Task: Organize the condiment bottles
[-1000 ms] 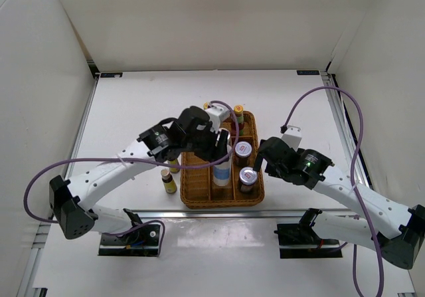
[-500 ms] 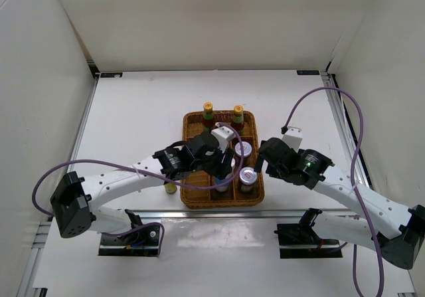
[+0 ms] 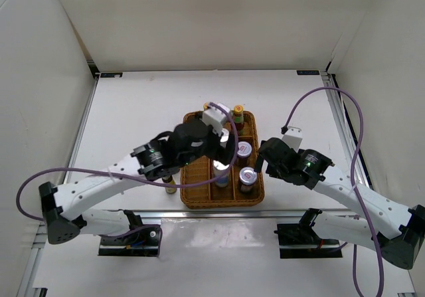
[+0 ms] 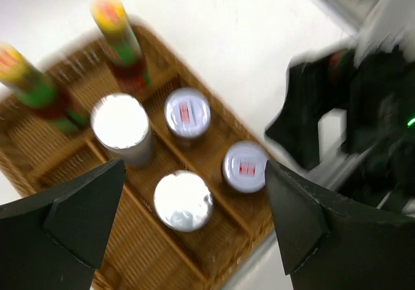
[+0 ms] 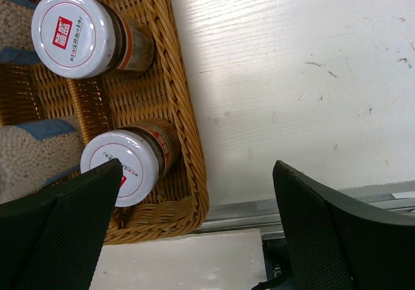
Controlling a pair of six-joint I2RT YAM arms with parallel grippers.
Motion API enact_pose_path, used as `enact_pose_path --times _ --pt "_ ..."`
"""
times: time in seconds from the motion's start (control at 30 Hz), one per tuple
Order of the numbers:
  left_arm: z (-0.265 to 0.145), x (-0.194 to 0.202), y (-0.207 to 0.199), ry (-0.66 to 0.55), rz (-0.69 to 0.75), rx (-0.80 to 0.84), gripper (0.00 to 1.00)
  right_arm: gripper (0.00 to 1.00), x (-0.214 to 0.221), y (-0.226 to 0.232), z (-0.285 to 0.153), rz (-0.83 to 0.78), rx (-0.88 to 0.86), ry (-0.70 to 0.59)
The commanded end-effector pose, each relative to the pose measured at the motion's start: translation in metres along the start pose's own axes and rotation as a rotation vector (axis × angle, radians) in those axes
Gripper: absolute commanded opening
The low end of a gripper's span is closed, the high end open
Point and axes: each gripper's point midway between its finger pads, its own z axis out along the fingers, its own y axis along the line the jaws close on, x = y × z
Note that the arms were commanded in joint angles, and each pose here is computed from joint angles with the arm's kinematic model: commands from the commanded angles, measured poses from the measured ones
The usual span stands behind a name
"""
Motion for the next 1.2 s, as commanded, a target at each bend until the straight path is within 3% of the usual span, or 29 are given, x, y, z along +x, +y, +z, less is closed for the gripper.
enact_pose_path --times 0.0,0.1,0.3,0.63,0.97,1.17 --pt "-0.052 -0.063 0.028 -0.150 -0.002 -0.138 1.00 1.00 -0.002 -0.003 0.002 0.024 0.016 -0.018" --pt "-0.062 -0.058 0.076 -0.133 -0.107 -0.294 1.00 1.00 -0.002 -0.003 0.002 0.024 0.016 -0.018" --pt "-0.058 0.018 0.134 0.056 -0.257 -0.501 1.00 1.00 0.002 0.000 0.005 0.006 0.005 -0.002" --pt "-0.043 0.078 0.156 0.220 -0.401 -0.565 1.00 1.00 0.003 0.003 0.006 -0.003 -0.001 0.006" --pt "-0.039 0.121 0.168 0.325 -0.454 -0.607 0.90 1.00 0.000 0.004 0.005 -0.003 -0.015 -0.004" --pt "-0.037 0.136 0.179 0.367 -0.467 -0.647 0.77 1.00 0.001 0.004 0.006 -0.007 -0.008 0.000"
